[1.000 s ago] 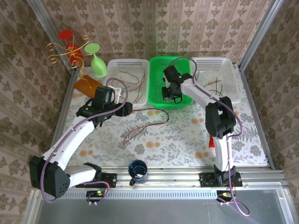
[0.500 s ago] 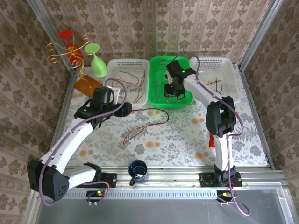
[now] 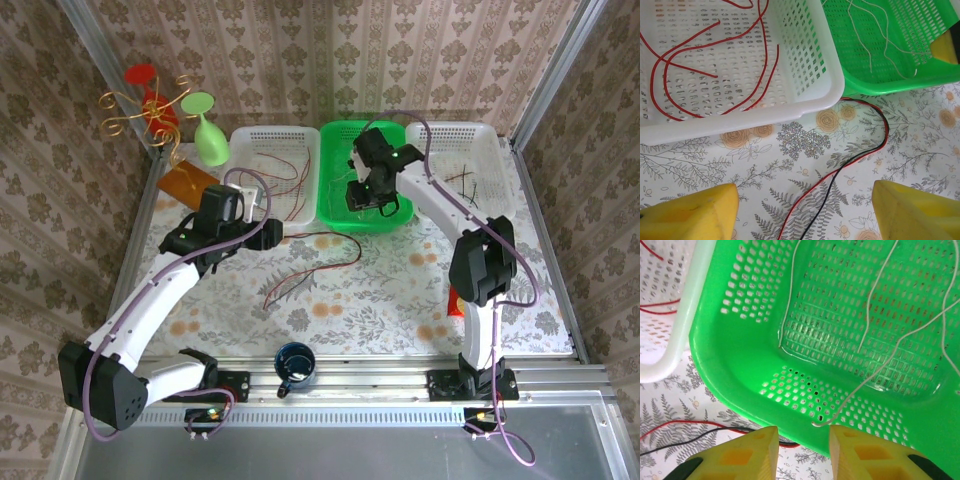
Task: Untangle the cables
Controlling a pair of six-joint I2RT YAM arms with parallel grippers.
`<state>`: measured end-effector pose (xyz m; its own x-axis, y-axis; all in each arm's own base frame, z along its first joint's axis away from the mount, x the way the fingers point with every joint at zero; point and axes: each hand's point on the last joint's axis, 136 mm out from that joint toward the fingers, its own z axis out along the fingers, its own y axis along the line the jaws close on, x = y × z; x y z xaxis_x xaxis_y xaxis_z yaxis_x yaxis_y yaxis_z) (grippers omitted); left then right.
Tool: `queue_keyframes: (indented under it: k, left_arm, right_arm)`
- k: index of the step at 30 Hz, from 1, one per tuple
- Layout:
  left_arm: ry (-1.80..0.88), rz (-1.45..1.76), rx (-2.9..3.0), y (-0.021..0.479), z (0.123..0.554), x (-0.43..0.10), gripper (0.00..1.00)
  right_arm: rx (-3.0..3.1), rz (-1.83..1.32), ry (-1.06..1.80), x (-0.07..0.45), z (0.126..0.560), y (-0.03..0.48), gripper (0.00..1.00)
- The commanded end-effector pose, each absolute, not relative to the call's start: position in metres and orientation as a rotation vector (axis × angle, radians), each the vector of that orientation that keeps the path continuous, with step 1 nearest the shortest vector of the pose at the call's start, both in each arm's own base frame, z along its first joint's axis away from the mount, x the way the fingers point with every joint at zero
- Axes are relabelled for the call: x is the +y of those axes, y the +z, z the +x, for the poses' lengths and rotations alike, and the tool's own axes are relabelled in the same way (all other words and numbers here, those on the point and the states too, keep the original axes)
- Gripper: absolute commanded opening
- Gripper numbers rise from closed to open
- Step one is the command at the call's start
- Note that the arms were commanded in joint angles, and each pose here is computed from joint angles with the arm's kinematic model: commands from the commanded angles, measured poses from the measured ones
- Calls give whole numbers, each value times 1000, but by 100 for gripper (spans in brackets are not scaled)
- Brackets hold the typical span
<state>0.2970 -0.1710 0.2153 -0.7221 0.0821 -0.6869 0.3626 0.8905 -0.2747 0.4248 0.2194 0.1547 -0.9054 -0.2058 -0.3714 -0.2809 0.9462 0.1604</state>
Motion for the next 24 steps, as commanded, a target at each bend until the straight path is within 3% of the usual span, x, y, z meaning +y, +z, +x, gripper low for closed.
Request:
queue_keyframes:
  k: [1,9,22,24]
  left_arm:
    - [-530,324,2318,226,296,-179,71]
    - [-529,329,2325,223,294,-179,71]
    - [-527,330,2330,222,293,-179,71]
    - [-529,331,2327,223,294,-180,71]
  right_arm:
    - [2835,-420,164,209,416,130,33]
    - [2855,-428,104,206,419,118,31]
    - [2833,-436,125,210,428,111,0]
    - [2814,-423,162,214,438,109,0]
